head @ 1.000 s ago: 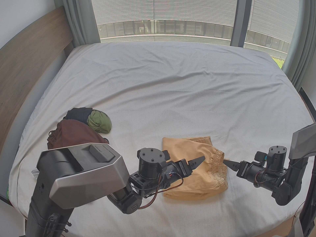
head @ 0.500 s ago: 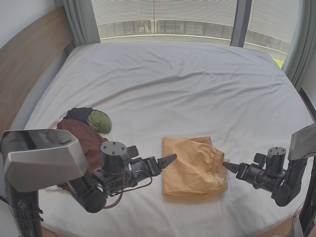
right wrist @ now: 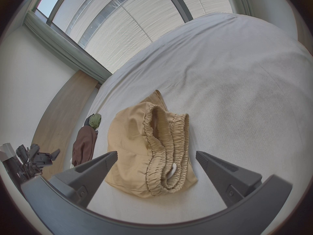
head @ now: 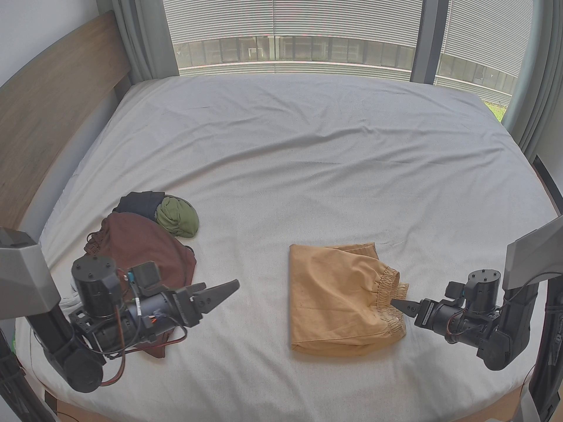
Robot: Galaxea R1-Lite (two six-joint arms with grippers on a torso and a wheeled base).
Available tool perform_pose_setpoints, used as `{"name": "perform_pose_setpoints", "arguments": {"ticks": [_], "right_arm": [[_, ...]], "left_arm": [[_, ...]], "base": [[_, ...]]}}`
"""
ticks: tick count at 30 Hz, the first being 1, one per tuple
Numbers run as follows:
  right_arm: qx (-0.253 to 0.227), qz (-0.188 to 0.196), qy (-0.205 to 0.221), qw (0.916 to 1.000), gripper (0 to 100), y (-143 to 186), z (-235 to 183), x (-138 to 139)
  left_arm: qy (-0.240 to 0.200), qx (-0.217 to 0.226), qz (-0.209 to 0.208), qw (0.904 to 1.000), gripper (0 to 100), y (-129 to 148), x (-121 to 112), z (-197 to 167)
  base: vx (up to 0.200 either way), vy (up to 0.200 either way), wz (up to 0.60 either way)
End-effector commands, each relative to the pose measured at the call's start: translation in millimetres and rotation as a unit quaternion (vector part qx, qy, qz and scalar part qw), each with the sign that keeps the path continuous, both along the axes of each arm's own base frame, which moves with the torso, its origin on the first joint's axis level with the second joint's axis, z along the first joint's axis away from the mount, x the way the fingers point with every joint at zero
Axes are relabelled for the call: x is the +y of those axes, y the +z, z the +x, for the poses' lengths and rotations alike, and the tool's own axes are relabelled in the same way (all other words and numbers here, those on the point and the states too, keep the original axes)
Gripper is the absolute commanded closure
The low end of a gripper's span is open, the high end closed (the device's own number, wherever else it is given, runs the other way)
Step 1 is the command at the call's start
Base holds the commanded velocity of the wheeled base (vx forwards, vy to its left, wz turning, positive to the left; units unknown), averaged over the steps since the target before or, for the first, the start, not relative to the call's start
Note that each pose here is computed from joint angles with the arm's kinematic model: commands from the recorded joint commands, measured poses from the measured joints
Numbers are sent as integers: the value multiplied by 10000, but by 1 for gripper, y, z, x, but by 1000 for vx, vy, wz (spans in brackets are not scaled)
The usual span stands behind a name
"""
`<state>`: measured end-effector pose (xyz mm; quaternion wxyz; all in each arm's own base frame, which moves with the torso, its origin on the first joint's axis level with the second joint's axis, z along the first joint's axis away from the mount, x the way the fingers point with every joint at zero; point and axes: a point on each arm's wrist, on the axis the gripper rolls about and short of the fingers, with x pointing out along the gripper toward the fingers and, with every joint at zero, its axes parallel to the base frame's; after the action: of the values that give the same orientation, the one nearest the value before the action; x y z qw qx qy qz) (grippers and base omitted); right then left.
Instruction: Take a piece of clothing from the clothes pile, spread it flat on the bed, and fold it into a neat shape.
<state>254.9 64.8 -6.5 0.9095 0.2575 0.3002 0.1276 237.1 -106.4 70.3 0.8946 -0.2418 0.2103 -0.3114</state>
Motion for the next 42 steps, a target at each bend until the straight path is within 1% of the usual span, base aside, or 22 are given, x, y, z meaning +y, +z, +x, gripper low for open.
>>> {"name": "perform_pose_setpoints", "arguments": {"ticks": [1,2,8,10,12,16,21,23,29,35,41,42], "right_arm": [[307,-59,-4,9995,0,-17,0,0],[330,-61,-5,9994,0,-19,0,0],[600,-118,-30,9981,0,-41,6,0],[644,-96,-50,9979,0,-43,6,0],[679,9,-98,9976,0,-44,7,1],[665,162,-166,9975,0,-44,12,3],[701,161,-154,9973,0,-57,20,7],[694,162,-139,9974,0,-58,21,8],[641,163,-73,9978,0,-59,23,14],[605,187,-12,9980,0,-61,26,18],[692,484,106,9964,0,-60,24,36],[692,484,106,9964,0,-60,24,36]], "left_arm": [[113,-170,79,9998,0,4,29,-16],[110,-171,122,9997,0,3,29,-16],[32,-213,860,9961,0,-18,35,-15],[37,-227,1036,9944,0,-22,37,-15],[101,-239,1136,9932,0,-24,40,-15],[118,-243,1131,9932,0,-23,41,-14],[114,-233,1141,9931,0,-24,41,-15],[120,-225,1143,9931,0,-24,42,-15],[137,21,1226,9924,0,-36,43,-12],[130,20,1223,9924,0,-36,43,-12],[137,9,1227,9924,0,-36,43,-12],[137,9,1227,9924,0,-36,43,-12]], "base": [[0,0,0],[0,0,0],[0,0,0],[0,0,0],[0,0,0],[0,0,0],[0,0,0],[0,0,0],[0,0,0],[0,0,0],[0,0,0],[0,0,0]]}}
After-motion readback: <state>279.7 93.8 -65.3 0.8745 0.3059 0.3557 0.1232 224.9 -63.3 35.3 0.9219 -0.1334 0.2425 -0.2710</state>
